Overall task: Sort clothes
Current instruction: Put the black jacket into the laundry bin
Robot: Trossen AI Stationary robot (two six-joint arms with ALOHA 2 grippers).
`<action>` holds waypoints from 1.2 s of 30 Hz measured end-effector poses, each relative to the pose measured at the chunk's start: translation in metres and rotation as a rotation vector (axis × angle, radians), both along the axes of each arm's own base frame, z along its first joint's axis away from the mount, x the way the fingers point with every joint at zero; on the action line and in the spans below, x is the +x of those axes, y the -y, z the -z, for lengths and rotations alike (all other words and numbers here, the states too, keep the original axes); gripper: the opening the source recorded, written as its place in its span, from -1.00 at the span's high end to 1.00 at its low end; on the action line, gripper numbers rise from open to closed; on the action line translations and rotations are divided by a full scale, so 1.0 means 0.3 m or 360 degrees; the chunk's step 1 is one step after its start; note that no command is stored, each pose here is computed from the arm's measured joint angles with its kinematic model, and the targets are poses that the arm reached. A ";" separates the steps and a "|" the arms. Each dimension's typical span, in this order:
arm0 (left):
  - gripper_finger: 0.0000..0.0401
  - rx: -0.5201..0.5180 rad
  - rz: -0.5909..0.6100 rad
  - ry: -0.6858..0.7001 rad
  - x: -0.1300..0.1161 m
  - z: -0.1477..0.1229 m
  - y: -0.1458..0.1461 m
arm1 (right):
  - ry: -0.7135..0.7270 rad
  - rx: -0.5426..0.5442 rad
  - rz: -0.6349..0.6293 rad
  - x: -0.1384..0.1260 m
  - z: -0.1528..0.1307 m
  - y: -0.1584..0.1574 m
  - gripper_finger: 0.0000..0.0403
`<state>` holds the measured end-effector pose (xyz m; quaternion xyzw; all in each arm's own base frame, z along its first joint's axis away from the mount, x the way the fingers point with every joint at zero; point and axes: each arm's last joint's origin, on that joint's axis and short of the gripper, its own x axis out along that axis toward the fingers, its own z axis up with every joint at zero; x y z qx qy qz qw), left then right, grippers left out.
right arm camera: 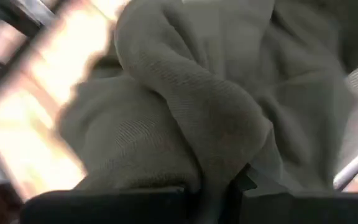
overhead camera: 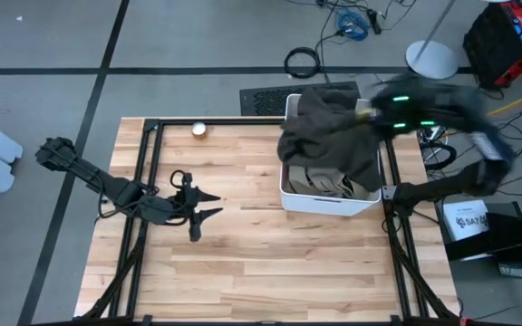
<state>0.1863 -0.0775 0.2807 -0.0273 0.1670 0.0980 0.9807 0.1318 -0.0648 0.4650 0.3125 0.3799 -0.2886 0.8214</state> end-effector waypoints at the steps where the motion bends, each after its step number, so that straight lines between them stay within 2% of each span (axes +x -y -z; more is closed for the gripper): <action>1: 0.23 0.0000 0.0000 0.0000 0.000 0.000 0.000 | -0.0074 0.0021 -0.0018 0.042 0.044 0.021 0.87; 4: 0.23 -0.0002 0.0001 0.0004 0.000 -0.001 0.000 | -0.0283 0.0101 -0.0063 0.145 0.180 0.075 0.87; 10: 0.23 -0.0040 0.0065 0.0017 0.003 -0.005 0.005 | -0.0770 0.0277 -0.0168 0.278 0.446 0.187 0.87; 17: 0.23 -0.0041 0.0068 0.0016 0.003 -0.005 0.006 | -0.1068 0.0429 -0.0205 0.351 0.614 0.274 0.87; 21: 0.23 -0.0041 0.0069 0.0016 0.003 -0.005 0.006 | -0.1314 0.0612 -0.0192 0.344 0.667 0.272 0.87; 25: 0.23 -0.0035 0.0074 0.0014 0.003 -0.005 0.006 | -0.1268 0.0693 -0.0161 0.339 0.672 0.261 0.87; 32: 0.23 -0.0005 0.0091 0.0001 0.004 -0.003 0.007 | -0.1243 0.0670 -0.0224 0.335 0.664 0.263 0.85; 36: 0.23 -0.0004 0.0094 0.0003 0.004 -0.003 0.007 | -0.1161 0.0631 -0.0252 0.331 0.622 0.249 0.65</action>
